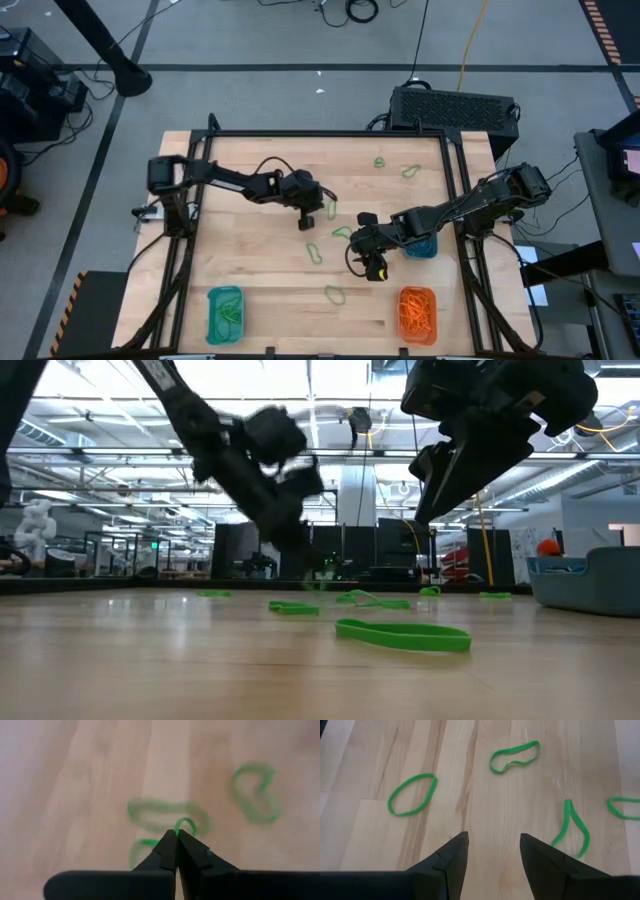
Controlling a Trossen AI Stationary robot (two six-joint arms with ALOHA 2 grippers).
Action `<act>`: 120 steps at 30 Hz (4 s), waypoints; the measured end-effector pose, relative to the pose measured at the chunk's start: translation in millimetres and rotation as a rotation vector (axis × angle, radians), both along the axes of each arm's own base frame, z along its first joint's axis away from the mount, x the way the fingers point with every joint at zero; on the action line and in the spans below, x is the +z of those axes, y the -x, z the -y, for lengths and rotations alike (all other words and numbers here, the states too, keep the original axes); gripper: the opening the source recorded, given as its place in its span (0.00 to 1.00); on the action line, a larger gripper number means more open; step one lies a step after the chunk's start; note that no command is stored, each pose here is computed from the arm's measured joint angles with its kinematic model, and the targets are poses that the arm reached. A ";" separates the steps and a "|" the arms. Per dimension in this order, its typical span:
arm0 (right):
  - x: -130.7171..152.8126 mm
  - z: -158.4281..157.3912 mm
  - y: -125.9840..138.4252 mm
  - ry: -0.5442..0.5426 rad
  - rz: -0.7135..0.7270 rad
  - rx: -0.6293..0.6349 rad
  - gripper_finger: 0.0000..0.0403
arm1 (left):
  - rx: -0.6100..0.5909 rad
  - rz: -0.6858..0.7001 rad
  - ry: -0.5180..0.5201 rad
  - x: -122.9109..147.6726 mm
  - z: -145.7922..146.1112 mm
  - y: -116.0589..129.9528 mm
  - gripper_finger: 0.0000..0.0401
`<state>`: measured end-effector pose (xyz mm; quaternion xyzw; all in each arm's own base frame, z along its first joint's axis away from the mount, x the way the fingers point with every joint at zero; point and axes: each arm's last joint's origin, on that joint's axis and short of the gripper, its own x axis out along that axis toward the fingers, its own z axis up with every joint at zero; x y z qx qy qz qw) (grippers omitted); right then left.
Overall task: Sort rubber bands into baskets
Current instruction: Put the green rubber band into the green bin
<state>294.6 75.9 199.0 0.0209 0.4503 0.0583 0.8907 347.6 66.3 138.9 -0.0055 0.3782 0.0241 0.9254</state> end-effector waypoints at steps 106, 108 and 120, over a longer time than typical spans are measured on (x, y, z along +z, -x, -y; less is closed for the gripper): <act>2.5 255.4 77.0 -0.054 -0.162 -1.013 0.42 | -0.069 0.436 -0.145 47.0 102.8 84.5 0.32; -7.7 264.1 74.3 -0.073 -0.162 -1.055 0.42 | -0.089 0.480 -0.161 47.8 102.5 85.3 0.32; -49.4 298.0 60.0 -0.119 -0.275 -1.165 0.42 | -0.147 0.581 -0.180 55.7 103.7 84.0 0.32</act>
